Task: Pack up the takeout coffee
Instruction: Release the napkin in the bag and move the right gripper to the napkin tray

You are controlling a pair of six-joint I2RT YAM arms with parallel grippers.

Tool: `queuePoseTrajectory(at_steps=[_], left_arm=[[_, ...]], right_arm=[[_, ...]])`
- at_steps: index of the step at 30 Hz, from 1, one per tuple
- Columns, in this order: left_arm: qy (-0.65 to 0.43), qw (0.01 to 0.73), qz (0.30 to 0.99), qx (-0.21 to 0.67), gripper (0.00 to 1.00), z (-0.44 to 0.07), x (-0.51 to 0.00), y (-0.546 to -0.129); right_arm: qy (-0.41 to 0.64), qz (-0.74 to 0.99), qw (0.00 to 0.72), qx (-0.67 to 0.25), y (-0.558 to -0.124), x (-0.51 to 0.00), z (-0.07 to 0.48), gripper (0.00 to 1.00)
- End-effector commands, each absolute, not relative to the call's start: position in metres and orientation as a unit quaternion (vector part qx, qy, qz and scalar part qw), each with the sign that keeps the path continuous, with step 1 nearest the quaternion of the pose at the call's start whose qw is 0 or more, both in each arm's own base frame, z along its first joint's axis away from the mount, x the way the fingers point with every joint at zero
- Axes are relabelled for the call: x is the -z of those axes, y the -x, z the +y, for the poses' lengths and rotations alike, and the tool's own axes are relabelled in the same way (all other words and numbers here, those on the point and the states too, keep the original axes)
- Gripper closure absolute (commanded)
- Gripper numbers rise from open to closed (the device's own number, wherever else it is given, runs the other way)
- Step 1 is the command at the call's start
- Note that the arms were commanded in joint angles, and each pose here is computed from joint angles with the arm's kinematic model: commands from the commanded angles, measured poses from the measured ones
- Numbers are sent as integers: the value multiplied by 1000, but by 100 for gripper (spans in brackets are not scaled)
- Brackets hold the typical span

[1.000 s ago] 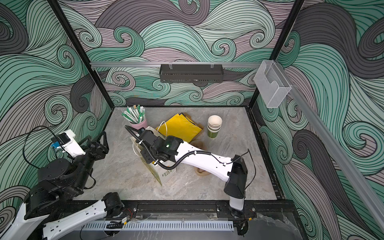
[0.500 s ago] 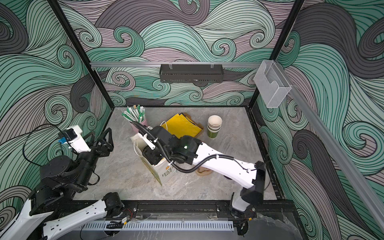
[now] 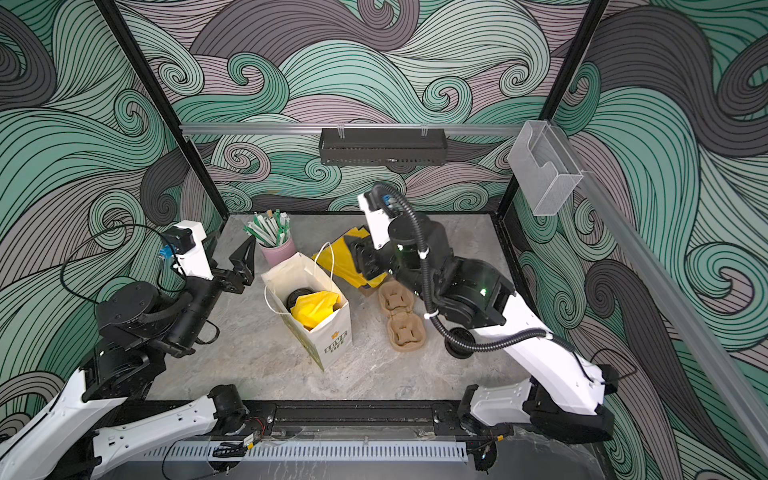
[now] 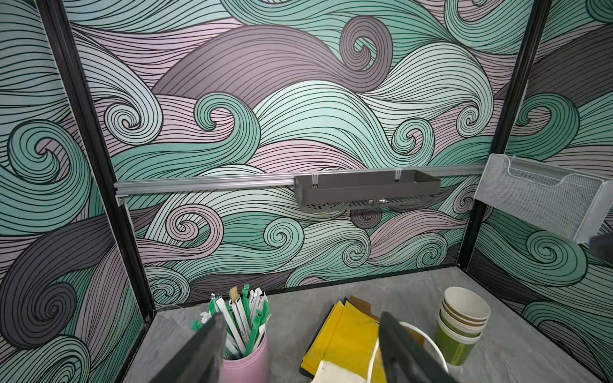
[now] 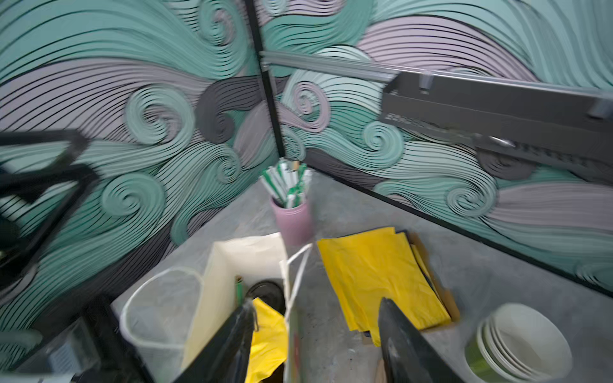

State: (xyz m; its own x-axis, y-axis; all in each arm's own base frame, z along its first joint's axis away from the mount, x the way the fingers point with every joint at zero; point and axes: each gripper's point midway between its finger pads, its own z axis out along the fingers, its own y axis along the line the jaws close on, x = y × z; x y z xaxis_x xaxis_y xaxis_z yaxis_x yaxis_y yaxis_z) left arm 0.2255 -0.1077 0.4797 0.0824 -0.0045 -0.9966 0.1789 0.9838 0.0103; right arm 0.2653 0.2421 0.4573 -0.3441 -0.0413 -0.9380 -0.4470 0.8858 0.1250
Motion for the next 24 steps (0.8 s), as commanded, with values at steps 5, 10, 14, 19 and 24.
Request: queuePoseTrajectory(at_steps=[5,10,14,19,24], left_arm=[[-42,738,669,80,26,-128,-496,-242],[-16,726,683,78,26,-133,-492,-253],[-4,719,691,76,26,-133,-490,-259],[1,711,699,68,26,-131,-488,-264],[5,709,702,68,26,-130,-485,-267]], right_arm=[[-6,908,394,-145,-322,-342,207,43],[70,948,278,-141,-339,-263,247,40],[154,958,199,-141,-334,-210,270,40],[310,934,154,-86,-323,-157,259,38],[423,895,139,-31,-322,-128,245,39]])
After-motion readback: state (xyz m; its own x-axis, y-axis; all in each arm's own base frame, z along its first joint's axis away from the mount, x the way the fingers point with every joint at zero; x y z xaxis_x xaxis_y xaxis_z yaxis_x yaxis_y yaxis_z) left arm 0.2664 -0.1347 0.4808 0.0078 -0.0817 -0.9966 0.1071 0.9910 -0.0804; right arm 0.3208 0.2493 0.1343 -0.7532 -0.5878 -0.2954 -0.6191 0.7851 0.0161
